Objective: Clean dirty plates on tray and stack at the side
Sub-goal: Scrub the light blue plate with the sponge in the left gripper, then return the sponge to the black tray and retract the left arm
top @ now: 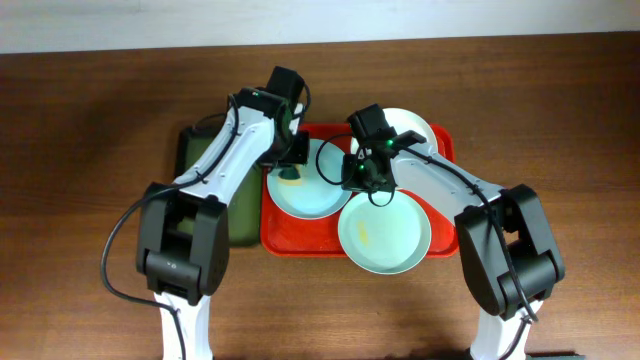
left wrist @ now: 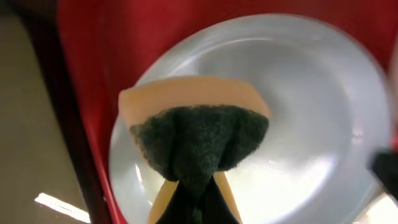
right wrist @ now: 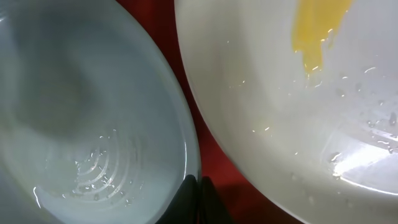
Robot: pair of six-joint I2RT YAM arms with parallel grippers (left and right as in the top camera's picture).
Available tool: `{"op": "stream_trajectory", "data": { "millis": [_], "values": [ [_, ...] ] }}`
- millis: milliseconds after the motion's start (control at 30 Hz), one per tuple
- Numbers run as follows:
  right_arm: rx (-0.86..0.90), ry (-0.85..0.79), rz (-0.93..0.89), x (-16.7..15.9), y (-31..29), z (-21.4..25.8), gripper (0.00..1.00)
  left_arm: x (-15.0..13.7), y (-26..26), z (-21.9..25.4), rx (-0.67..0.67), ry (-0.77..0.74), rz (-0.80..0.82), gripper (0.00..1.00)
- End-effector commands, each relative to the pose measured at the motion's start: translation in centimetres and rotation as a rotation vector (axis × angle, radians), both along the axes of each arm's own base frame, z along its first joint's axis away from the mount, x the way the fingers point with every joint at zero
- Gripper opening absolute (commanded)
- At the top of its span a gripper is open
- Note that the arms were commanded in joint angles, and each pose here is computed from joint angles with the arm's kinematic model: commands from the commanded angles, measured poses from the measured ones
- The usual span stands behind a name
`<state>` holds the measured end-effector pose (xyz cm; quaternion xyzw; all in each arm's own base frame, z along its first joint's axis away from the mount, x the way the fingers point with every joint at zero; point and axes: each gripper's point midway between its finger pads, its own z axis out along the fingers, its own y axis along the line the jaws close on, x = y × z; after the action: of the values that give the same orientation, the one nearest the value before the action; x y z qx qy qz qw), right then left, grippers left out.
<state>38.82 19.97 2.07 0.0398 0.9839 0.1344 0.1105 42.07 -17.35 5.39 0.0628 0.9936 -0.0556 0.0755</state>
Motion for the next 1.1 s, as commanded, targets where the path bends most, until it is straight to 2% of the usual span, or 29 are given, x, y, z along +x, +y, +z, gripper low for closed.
{"op": "stream_trajectory", "data": {
  "millis": [0, 133, 200, 233, 333, 433, 500, 600, 700, 800, 900, 1067],
  "values": [
    [0.001, 0.018, 0.0, -0.4, 0.3, -0.6, 0.04, -0.4, 1.3, -1.7, 0.058, -0.023, 0.038, 0.0],
    [0.001, 0.017, 0.0, -0.4, 0.3, -0.6, 0.04, -1.2, 1.3, -4.5, 0.043, -0.019, 0.036, 0.0],
    [0.001, 0.017, 0.0, -0.4, 0.3, -0.6, 0.04, -2.1, 0.3, -5.0, -0.018, 0.018, 0.021, 0.0],
    [0.002, 0.017, 0.001, -0.4, 0.3, -0.6, 0.04, -2.7, -1.1, -4.8, -0.097, 0.05, 0.005, 0.0],
    [0.001, 0.017, 0.0, -0.4, 0.3, -0.6, 0.04, -3.8, -4.8, -3.6, -0.32, 0.116, -0.04, 0.0],
    [0.001, 0.017, 0.001, -0.4, 0.3, -0.6, 0.04, -4.2, -7.2, -2.2, -0.473, 0.141, -0.078, 0.0],
    [0.001, 0.017, 0.0, -0.4, 0.3, -0.6, 0.04, -4.2, -7.7, -1.3, -0.52, 0.152, -0.083, 0.0],
    [0.001, 0.017, 0.001, -0.4, 0.3, -0.6, 0.04, -2.7, -6.5, 1.6, -0.523, 0.099, -0.08, 0.0],
    [0.002, 0.017, 0.0, -0.4, 0.3, -0.6, 0.05, -0.9, -3.2, 6.0, -0.419, -0.04, -0.033, 0.0],
    [0.002, 0.018, 0.0, -0.4, 0.3, -0.6, 0.11, -0.4, 4.4, 9.2, -0.085, -0.196, 0.082, 0.0],
    [0.002, 0.018, 0.0, -0.4, 0.3, -0.6, 0.13, -2.1, 10.5, 9.4, 0.175, -0.167, 0.173, 0.0],
    [0.0, 0.021, 0.0, -0.5, 0.2, -0.6, 0.18, -3.4, 14.8, 6.4, 0.239, -0.076, 0.269, 0.0]
  ]
}}
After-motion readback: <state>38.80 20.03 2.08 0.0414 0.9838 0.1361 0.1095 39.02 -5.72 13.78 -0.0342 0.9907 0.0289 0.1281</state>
